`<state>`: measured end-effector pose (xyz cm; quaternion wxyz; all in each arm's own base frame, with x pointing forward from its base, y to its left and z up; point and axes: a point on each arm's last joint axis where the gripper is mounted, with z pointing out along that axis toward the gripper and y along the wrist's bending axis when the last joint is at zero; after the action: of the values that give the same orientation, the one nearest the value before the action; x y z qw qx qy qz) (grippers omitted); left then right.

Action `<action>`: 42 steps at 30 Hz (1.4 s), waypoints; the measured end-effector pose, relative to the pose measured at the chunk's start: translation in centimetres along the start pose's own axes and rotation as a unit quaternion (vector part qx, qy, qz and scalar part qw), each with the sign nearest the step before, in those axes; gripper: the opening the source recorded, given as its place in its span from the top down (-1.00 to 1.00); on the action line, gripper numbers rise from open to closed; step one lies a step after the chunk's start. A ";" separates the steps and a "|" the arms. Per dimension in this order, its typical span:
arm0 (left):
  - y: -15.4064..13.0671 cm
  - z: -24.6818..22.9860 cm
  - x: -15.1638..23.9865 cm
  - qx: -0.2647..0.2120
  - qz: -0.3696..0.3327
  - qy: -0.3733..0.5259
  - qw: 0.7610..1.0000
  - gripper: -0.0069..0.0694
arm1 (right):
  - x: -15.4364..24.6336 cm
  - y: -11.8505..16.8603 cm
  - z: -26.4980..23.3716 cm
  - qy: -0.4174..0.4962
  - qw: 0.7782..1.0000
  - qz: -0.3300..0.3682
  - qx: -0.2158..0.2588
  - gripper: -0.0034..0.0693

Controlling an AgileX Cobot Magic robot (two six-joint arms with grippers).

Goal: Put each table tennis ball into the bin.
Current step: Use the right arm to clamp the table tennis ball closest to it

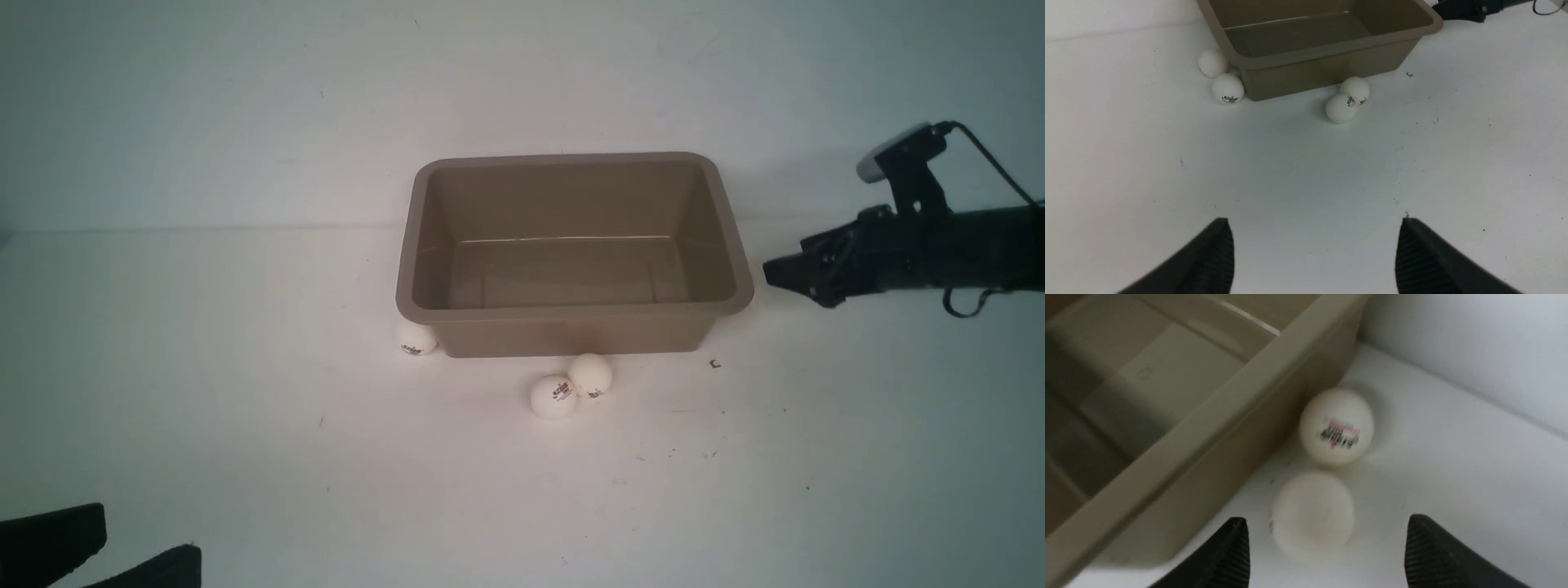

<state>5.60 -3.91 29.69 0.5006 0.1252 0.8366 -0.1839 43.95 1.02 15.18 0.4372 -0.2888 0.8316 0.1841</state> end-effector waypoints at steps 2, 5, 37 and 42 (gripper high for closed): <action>0.0 0.0 0.0 0.000 0.000 0.000 1.000 -0.43 | -0.2 -0.4 0.4 -0.004 1.000 0.010 0.001 -0.36; 0.0 0.0 0.0 0.000 0.000 0.000 1.000 -0.43 | -0.1 -0.8 0.9 -0.005 1.000 0.018 -0.001 -0.36; 0.0 0.0 0.0 0.000 0.000 0.000 1.000 -0.43 | 1.7 0.5 3.9 0.005 0.998 0.020 -0.051 -0.36; 0.0 0.0 0.0 0.000 0.000 0.000 1.000 -0.43 | 1.6 0.2 4.0 0.004 0.999 0.021 -0.037 -0.36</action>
<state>5.60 -3.91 29.69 0.5006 0.1252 0.8366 -0.1839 45.55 2.88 11.64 0.4192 -0.2880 0.8318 0.2223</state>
